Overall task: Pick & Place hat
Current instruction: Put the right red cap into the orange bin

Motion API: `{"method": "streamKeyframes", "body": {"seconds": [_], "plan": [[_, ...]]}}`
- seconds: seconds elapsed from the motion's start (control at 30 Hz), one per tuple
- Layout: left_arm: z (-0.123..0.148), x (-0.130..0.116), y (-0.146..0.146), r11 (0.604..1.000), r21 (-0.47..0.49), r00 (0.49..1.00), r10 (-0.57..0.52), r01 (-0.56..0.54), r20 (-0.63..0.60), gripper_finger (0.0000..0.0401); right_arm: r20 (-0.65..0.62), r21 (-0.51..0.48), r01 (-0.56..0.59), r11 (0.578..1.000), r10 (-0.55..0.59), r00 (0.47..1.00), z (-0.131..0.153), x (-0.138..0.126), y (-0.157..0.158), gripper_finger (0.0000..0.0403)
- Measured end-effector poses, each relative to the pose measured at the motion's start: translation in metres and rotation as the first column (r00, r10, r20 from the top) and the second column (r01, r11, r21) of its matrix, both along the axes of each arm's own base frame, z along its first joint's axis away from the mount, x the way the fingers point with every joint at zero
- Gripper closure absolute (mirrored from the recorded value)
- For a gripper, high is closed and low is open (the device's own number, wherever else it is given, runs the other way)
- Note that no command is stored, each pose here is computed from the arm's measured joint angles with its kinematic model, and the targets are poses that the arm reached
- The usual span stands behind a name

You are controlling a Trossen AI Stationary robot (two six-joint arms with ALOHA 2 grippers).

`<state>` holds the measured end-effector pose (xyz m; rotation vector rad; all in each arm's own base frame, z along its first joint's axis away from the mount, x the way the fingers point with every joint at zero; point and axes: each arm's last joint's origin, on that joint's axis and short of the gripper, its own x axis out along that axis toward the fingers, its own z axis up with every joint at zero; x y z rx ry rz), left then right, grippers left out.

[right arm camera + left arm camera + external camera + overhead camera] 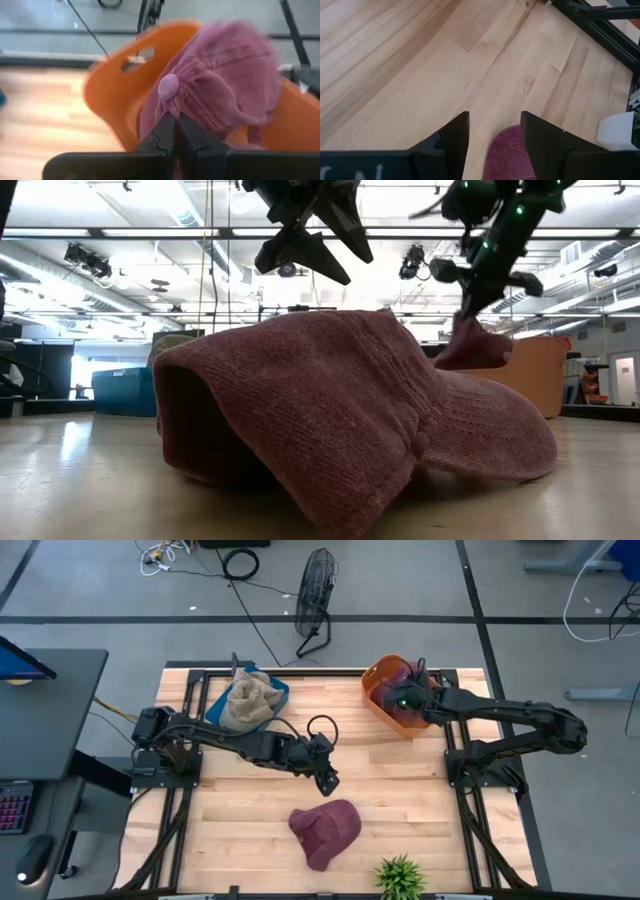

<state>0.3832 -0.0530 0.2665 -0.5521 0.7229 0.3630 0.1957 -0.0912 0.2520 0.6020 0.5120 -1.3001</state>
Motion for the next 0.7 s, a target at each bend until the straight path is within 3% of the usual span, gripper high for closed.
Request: {"method": "streamKeyframes", "body": {"seconds": [0.37,0.53,0.7], "plan": [[0.0,0.0,0.0,1.0,0.0,1.0,0.0,0.0,0.0,0.022,-0.063,0.263,-0.093,0.96,0.114,0.992,-0.047,-0.014,0.012,0.0393],[0.0,0.0,0.0,1.0,0.001,1.0,-0.001,0.001,0.0,0.022,-0.096,0.287,-0.129,0.949,0.163,0.982,-0.053,-0.017,0.013,0.037],[0.0,0.0,0.0,1.0,-0.002,1.0,-0.004,0.004,-0.001,0.022,-0.089,0.295,-0.24,0.925,0.277,0.957,-0.04,-0.011,0.013,0.0331]]}}
